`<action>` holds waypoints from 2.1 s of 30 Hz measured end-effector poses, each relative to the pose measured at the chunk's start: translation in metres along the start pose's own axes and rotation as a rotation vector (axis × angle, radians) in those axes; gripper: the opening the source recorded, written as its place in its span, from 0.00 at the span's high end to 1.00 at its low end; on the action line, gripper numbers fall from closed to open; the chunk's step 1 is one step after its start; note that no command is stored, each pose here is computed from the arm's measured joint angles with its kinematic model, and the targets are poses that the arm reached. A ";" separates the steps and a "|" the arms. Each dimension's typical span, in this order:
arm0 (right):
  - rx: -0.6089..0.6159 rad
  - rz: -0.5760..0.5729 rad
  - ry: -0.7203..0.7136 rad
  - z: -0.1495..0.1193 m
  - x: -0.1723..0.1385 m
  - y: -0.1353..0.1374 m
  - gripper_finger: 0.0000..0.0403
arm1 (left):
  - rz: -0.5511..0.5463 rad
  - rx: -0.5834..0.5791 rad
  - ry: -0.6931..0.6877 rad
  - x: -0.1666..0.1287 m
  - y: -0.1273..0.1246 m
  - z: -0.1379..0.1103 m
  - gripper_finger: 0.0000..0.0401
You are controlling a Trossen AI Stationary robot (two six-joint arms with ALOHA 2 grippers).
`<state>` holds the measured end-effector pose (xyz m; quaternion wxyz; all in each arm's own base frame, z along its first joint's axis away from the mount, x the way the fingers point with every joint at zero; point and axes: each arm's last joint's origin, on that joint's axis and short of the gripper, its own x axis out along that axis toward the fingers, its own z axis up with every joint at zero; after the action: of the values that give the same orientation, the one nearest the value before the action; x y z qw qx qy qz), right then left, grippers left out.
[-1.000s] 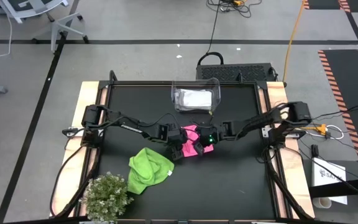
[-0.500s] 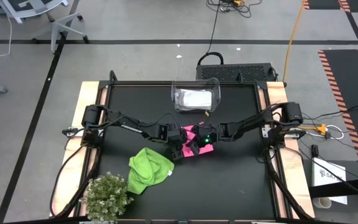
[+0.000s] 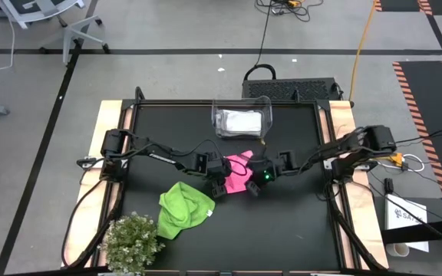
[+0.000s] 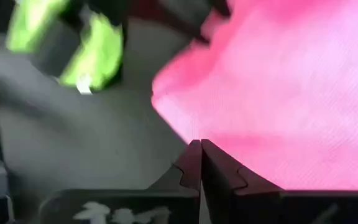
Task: Fold microfiber towels
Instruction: Fold the pink microfiber cloth
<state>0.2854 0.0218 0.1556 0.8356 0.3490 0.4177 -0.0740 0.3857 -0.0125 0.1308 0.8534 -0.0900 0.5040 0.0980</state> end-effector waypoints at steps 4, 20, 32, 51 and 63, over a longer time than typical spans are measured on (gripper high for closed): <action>-0.016 -0.062 0.039 -0.008 0.014 -0.005 1.00 | 0.000 0.000 0.000 0.000 0.000 0.000 0.71; -0.028 0.047 -0.083 0.005 0.032 -0.004 1.00 | -0.008 -0.004 -0.002 0.000 0.000 0.000 0.71; -0.007 0.149 -0.024 0.006 0.022 0.003 1.00 | -0.009 0.001 -0.002 0.000 -0.001 0.000 0.71; -0.138 0.025 -0.041 0.006 0.018 -0.005 1.00 | -0.018 -0.004 0.001 0.000 -0.001 0.000 0.71; -0.123 0.093 -0.134 0.010 0.043 -0.006 1.00 | -0.018 -0.002 -0.001 0.000 -0.001 0.000 0.71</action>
<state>0.3170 0.0180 0.1249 0.8841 0.3103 0.3478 -0.0327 0.3863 -0.0130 0.1309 0.8544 -0.0953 0.5025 0.0910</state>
